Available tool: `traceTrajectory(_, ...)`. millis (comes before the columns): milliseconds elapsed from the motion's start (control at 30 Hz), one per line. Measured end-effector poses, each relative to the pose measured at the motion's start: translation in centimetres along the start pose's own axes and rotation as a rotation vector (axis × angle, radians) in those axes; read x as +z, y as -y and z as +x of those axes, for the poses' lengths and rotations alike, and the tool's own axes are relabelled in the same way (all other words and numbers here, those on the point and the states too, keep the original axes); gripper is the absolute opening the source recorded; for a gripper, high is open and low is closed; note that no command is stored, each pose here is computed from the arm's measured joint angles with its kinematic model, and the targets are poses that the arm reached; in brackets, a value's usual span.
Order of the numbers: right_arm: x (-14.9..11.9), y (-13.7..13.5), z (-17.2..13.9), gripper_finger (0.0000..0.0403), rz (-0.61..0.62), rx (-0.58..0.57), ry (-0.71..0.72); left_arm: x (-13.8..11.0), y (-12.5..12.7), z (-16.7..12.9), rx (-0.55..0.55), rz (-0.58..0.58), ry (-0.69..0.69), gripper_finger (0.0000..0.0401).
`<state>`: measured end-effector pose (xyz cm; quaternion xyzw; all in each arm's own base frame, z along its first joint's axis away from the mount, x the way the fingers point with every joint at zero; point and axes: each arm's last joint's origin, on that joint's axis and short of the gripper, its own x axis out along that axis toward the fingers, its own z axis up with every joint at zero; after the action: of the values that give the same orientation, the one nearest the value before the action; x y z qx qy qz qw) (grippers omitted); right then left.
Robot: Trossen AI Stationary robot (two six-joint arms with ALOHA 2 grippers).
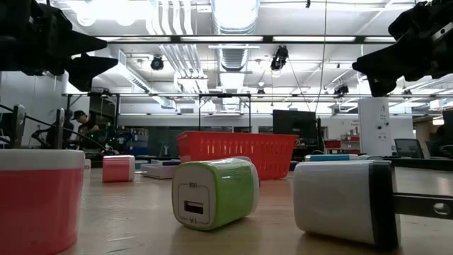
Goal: Pick & Place Office items
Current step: Put the left blue digital clock into the yellow bin
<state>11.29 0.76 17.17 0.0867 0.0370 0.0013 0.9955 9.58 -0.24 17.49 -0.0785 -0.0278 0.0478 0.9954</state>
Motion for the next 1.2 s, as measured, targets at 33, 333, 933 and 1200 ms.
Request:
traceTrajectory(33,-0.01,0.0,0.0,0.0063,0.0,0.0,-0.001,-0.06,-0.01,0.0,0.001,-0.001,-0.007,0.0252)
traceTrajectory(333,-0.08,0.02,0.01,0.0063,-0.081,-0.002,-0.006,-0.14,-0.02,0.0,0.002,0.0,-0.013,0.0252)
traceTrajectory(933,-0.04,0.1,0.01,0.0063,-0.046,-0.031,0.001,-0.13,-0.01,0.0,-0.002,0.105,-0.013,0.0252)
traceTrajectory(1200,-0.39,0.05,0.26,0.0041,-0.039,-0.004,-0.041,-0.13,0.0,0.0,-0.003,0.076,-0.012,0.0252)
